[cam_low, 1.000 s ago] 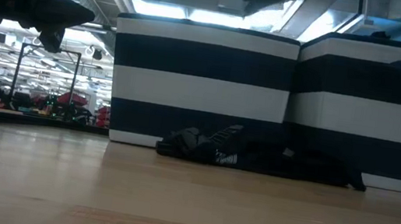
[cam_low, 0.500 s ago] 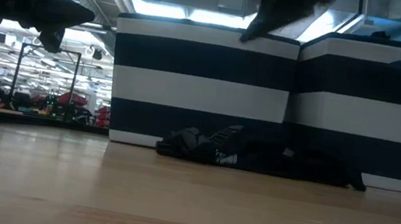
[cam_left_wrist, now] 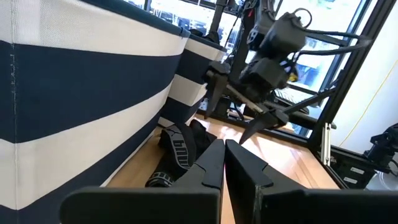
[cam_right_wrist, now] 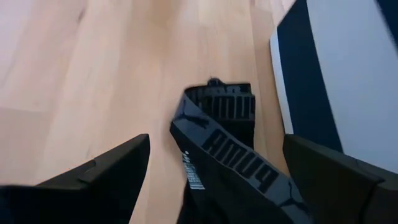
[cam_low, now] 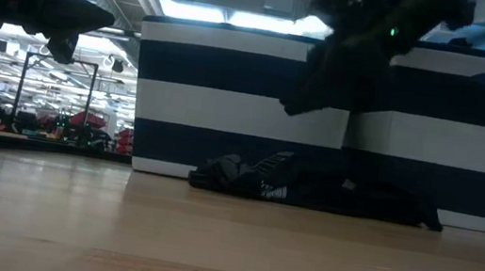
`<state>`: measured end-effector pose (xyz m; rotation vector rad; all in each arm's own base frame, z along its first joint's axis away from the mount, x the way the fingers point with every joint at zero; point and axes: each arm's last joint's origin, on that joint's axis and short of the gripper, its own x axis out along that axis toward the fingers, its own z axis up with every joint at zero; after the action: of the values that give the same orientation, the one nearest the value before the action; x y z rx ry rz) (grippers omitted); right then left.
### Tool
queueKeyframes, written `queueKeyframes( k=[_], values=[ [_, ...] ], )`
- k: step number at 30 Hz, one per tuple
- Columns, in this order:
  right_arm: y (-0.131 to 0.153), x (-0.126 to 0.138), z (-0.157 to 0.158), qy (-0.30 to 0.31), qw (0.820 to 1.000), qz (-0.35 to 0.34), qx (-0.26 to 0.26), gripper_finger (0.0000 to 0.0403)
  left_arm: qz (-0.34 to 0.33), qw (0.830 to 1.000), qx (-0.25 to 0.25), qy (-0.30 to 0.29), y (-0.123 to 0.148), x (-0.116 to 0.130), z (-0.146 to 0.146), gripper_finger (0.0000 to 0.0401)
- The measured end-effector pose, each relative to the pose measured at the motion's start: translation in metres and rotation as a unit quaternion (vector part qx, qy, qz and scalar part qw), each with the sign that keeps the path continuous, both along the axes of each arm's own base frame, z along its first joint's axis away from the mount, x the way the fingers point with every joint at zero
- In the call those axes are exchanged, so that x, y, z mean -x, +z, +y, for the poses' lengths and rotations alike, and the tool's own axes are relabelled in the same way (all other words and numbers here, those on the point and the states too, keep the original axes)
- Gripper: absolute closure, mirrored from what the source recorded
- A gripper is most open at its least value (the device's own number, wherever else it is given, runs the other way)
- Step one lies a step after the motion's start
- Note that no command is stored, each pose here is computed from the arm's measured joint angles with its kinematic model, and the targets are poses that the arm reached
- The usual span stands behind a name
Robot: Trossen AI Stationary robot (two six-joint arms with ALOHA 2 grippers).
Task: Sort clothes
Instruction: Put the black underwear into the right blue laundry organizer
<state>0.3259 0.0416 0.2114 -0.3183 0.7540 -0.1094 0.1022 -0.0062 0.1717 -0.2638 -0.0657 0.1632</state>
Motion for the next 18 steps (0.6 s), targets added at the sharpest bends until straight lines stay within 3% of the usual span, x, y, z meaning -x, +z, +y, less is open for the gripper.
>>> queueKeyframes(
  k=[10,18],
  values=[
    [-0.025,0.0,-0.019,-0.022,1.0,-0.001,-0.015,0.0033,0.001,1.0,-0.002,0.0,0.0,0.0,0.0,0.0397],
    [-0.069,-0.017,-0.021,-0.029,0.999,0.039,0.011,0.0033,0.0,1.0,-0.003,0.0,0.0,0.0,0.0,0.0397]
  ],
)
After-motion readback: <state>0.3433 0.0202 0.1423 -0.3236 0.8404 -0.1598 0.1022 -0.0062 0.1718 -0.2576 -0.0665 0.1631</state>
